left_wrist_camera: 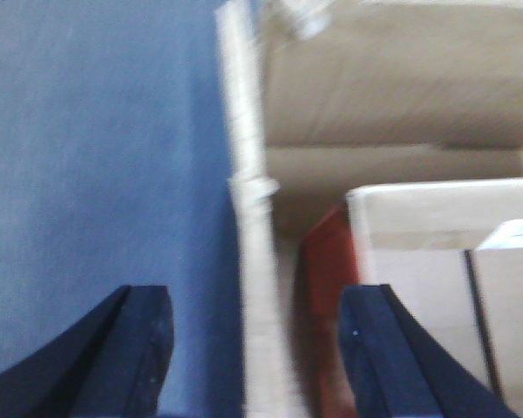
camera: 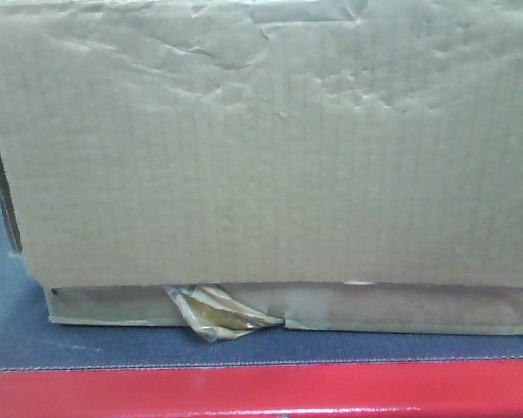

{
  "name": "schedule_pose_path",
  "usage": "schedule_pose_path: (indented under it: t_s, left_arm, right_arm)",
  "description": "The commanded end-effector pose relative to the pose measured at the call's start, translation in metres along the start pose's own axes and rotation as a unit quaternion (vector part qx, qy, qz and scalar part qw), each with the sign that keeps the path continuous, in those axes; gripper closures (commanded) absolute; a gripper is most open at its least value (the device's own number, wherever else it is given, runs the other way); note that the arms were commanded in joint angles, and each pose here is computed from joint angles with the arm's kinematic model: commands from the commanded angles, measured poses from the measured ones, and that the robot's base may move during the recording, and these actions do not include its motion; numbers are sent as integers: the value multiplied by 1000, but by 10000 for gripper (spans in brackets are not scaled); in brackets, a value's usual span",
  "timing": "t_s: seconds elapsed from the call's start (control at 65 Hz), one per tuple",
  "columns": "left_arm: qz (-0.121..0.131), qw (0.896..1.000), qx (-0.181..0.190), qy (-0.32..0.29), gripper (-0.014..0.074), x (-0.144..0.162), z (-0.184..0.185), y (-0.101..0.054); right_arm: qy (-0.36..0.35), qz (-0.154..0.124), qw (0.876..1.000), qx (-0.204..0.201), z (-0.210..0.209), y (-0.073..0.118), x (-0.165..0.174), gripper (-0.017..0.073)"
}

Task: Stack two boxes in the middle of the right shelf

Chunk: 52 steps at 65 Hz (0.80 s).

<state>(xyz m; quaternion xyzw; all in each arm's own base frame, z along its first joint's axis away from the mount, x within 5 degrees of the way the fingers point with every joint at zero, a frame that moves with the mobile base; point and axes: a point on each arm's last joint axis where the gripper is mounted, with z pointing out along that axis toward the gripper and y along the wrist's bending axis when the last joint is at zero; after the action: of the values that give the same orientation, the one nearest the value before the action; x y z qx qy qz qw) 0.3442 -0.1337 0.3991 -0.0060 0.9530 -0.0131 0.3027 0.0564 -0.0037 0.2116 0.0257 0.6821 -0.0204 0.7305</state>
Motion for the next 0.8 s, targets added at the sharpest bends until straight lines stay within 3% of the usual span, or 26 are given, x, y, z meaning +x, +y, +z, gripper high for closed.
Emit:
schedule_pose_path:
  t_s: [0.0, 0.385, 0.785]
  left_arm:
    - [-3, 1000, 14, 22, 264, 5, 6, 5]
    - [0, 993, 10, 115, 264, 41, 44, 3]
    - [-1, 992, 5, 127, 264, 46, 49, 4]
  right_arm:
    - [-13, 0, 1000, 3, 0, 0, -2, 720]
    - [-13, 0, 1000, 3, 0, 0, -2, 720]
    - [-13, 0, 1000, 3, 0, 0, -2, 720]
